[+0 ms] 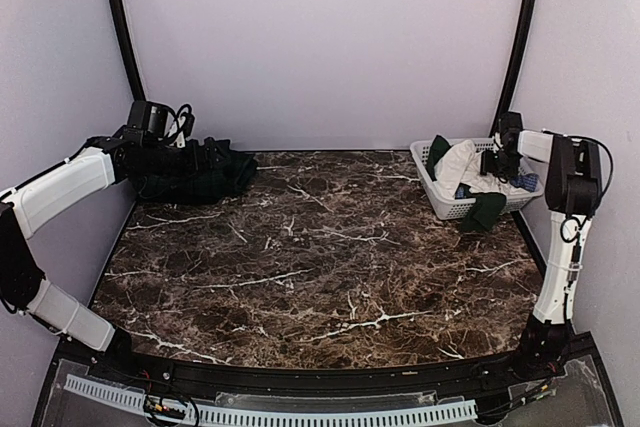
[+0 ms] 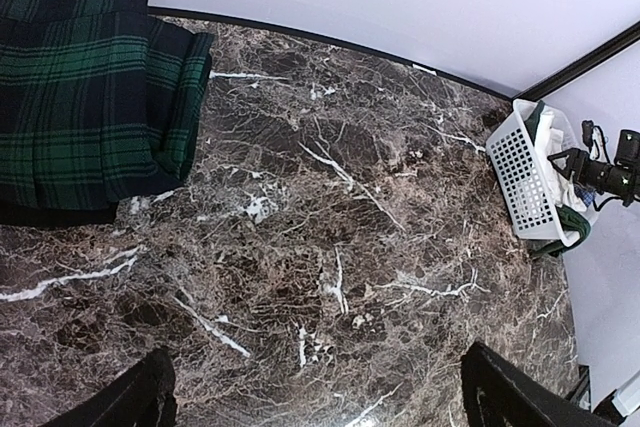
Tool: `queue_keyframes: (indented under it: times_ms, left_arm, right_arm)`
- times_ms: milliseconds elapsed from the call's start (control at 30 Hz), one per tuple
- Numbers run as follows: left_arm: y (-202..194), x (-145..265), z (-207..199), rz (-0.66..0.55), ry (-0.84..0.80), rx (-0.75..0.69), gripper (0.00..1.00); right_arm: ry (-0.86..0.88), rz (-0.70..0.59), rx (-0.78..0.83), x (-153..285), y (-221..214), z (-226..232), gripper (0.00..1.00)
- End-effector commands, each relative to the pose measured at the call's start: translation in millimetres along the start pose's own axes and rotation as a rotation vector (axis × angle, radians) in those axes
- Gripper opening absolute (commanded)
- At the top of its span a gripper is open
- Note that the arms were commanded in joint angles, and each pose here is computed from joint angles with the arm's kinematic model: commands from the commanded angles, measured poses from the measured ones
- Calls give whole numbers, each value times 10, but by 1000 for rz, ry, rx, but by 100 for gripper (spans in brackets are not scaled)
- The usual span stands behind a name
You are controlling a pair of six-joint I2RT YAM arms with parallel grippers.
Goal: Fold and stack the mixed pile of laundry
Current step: Pick up the crumpled T-shirt from the bin.
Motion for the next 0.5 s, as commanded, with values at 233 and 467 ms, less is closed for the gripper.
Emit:
queue_keyframes:
  times_ms: [233, 467]
  left_arm:
    - [157, 109, -141, -49, -36, -16, 99]
    - [134, 162, -173, -58, -59, -12, 99]
  right_arm:
    - [89, -126, 2, 773, 456, 134, 3]
    - [223, -300, 40, 1773, 829, 471, 0]
Point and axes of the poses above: each gripper's point midway between its finger pads, its own x axis back along the fingers, its own z axis along the line the jaws close on, y = z × x, the point moved 2 cm from there along x, back along the fingers, and after that the axes turned 2 degrees about -x, right-handed, at the moved point
